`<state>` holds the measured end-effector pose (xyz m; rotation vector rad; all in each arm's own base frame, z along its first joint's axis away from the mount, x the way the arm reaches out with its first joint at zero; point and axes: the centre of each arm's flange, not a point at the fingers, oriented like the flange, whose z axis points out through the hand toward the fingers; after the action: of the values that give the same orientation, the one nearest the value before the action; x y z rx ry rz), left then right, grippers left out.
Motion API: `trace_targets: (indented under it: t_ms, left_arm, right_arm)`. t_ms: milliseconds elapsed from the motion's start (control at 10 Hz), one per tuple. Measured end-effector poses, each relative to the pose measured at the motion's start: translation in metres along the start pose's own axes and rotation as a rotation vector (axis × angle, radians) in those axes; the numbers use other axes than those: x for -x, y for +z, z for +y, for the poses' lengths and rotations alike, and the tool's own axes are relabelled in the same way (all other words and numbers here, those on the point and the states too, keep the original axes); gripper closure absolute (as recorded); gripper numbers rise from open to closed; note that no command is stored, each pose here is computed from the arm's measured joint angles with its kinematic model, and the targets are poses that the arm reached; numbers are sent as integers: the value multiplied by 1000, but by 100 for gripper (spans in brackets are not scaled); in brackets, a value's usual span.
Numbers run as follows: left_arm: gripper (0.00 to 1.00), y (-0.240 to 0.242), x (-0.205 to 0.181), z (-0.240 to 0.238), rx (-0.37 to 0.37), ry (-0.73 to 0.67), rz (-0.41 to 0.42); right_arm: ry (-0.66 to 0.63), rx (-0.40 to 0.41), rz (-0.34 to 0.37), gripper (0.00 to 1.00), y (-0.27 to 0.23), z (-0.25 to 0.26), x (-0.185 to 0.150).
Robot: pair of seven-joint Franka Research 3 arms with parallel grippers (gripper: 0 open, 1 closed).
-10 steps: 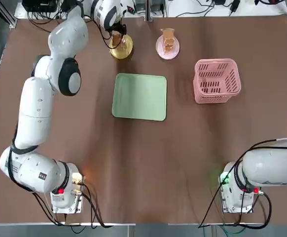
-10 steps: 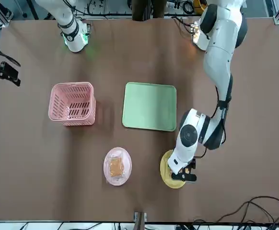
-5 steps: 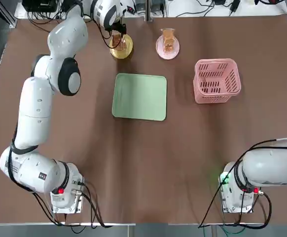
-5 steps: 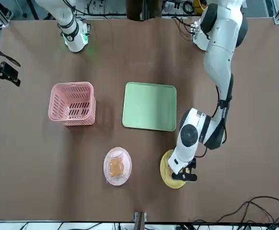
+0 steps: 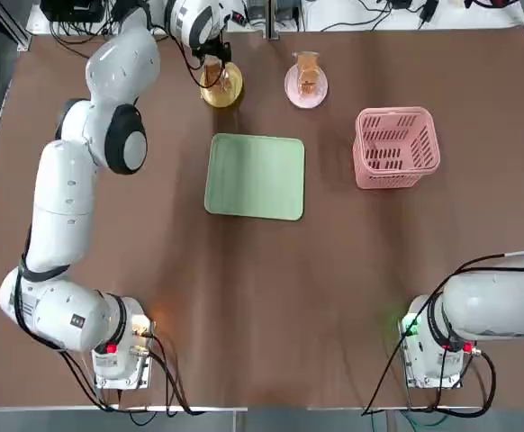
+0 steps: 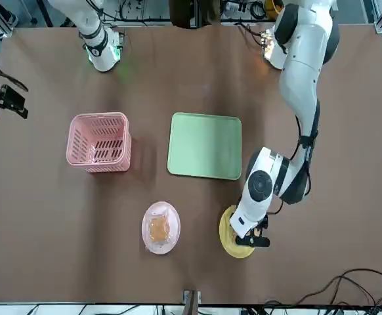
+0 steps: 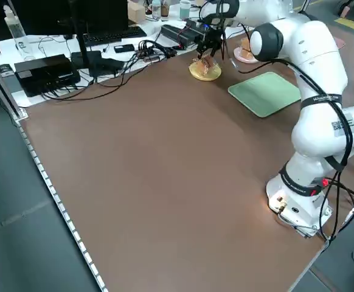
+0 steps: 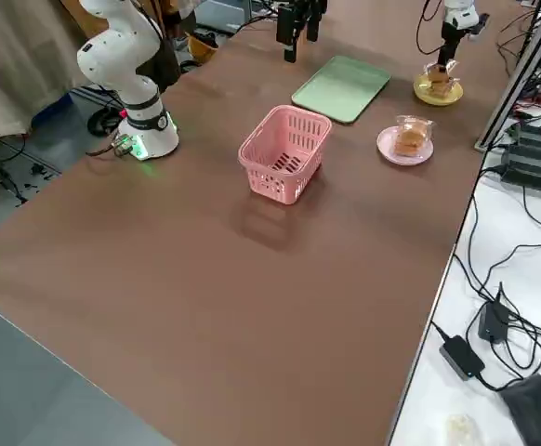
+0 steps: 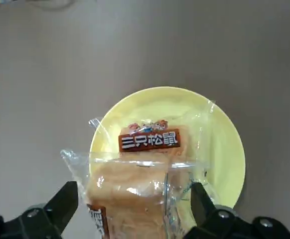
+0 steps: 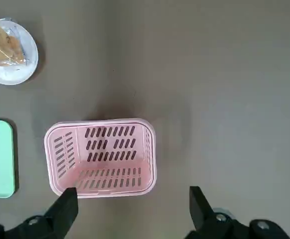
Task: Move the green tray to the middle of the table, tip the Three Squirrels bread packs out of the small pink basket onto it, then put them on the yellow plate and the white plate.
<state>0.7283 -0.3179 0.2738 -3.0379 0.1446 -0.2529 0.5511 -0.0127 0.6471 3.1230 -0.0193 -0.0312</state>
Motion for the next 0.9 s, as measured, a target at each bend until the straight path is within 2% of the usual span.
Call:
trace_targets:
  t_ms: [500, 700, 900]
  left_arm:
    - [0, -21, 1, -3, -5, -11, -34]
    - [0, -76, -3, -13, -13, -27, -31]
    - [0, -166, -8, -43, -21, -37, 15]
  right_arm:
    - [0, 0, 0, 1, 0, 0, 0]
    - [-1, 0, 1, 1, 0, 0, 0]
    - [-1, 0, 1, 1, -1, -1, 0]
